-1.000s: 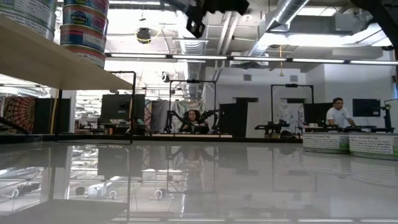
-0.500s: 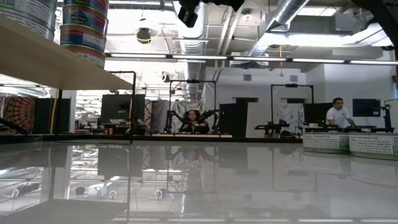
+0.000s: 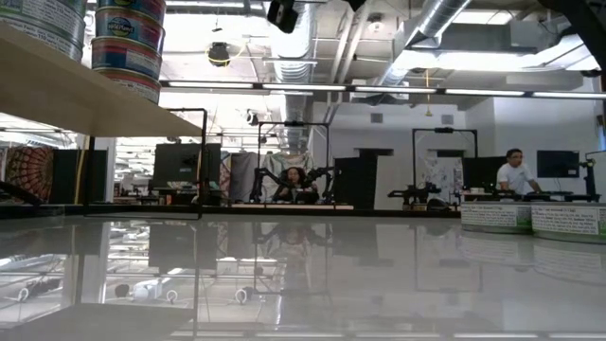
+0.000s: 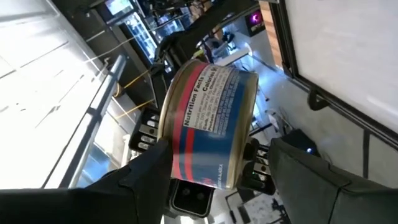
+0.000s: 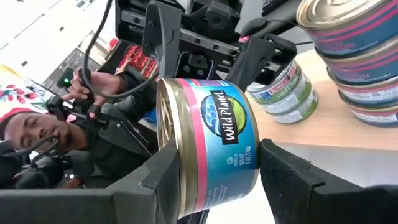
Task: Stack canned seafood by type on shelf
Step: Stack the green tuna can on top of the green tuna can on the shelf
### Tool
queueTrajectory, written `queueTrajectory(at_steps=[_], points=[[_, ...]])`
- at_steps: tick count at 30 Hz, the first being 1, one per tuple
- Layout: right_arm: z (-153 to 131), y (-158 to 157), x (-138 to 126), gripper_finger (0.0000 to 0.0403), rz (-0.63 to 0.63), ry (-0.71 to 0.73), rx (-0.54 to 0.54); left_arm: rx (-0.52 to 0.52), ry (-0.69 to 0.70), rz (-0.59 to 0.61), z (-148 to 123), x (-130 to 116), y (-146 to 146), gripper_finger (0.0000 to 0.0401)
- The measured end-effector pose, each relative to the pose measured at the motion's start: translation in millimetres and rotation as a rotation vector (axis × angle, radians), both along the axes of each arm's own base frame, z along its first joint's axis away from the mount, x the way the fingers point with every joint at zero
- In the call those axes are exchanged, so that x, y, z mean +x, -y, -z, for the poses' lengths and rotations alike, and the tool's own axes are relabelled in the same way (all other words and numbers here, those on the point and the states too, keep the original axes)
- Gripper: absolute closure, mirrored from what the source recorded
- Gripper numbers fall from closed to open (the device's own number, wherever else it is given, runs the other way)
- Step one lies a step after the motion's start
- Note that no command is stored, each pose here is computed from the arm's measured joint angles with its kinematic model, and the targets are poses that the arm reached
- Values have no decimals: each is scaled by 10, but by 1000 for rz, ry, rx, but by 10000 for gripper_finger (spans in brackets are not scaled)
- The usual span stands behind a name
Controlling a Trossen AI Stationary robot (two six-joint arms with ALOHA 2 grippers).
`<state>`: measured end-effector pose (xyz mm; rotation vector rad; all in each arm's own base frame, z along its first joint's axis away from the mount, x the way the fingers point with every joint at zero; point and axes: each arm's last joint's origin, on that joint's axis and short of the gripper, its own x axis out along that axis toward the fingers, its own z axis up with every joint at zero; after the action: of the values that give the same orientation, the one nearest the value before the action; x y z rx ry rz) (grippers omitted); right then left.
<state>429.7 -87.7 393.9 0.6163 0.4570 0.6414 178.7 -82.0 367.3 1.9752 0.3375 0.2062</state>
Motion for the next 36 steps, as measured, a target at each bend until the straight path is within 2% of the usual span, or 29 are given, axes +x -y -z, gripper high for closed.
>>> queueTrajectory(at_steps=[7,16,20,24,28,33,36], points=[[2,1,0,194,2,-3,1,33,-1,58,-10,30,-26,152],[-1,12,5,194,24,-8,4,-50,74,59,-67,30,-26,151],[-5,13,8,194,23,4,-2,-71,76,58,-62,31,-27,138],[-15,29,9,194,30,8,4,-61,63,80,-46,45,-16,113],[-15,52,9,194,54,5,-1,-3,33,70,-20,86,-26,96],[-18,55,13,194,73,-6,11,24,24,52,-18,114,-78,102],[-15,49,15,194,79,-10,10,23,22,61,-15,124,-93,121]])
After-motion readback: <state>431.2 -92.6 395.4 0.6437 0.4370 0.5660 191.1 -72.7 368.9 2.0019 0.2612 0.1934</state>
